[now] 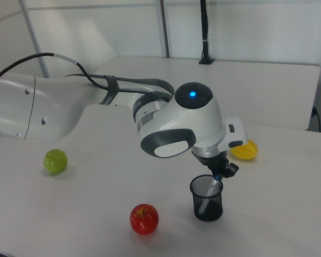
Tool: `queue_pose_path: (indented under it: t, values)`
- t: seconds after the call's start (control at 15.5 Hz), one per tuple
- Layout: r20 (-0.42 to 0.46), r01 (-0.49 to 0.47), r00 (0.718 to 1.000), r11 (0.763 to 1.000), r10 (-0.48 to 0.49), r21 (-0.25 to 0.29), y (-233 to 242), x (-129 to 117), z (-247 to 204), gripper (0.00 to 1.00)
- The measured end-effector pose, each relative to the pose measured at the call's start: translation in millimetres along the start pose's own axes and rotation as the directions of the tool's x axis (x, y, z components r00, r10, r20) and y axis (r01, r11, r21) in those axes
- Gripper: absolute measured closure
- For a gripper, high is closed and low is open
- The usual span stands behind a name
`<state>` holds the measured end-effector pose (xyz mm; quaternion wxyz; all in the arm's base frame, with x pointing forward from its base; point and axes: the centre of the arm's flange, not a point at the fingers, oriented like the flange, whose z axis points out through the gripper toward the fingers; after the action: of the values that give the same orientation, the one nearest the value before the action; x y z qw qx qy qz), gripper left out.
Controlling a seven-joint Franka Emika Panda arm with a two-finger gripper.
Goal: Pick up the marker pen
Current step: 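Close the gripper on the blue-capped marker's top end, then lift the marker up out of the pen cup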
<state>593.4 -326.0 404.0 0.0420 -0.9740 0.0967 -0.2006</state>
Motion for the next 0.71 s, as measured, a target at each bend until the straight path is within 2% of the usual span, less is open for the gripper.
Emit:
queue_pose_path:
  t: [0.26,0.71]
  values:
    - [-0.032,0.007,0.999,1.000,-0.007,-0.002,-1.8,8.9,-16.1,0.82]
    - [-0.132,0.018,0.991,1.000,-0.016,0.020,-12.2,23.7,-84.8,0.82]
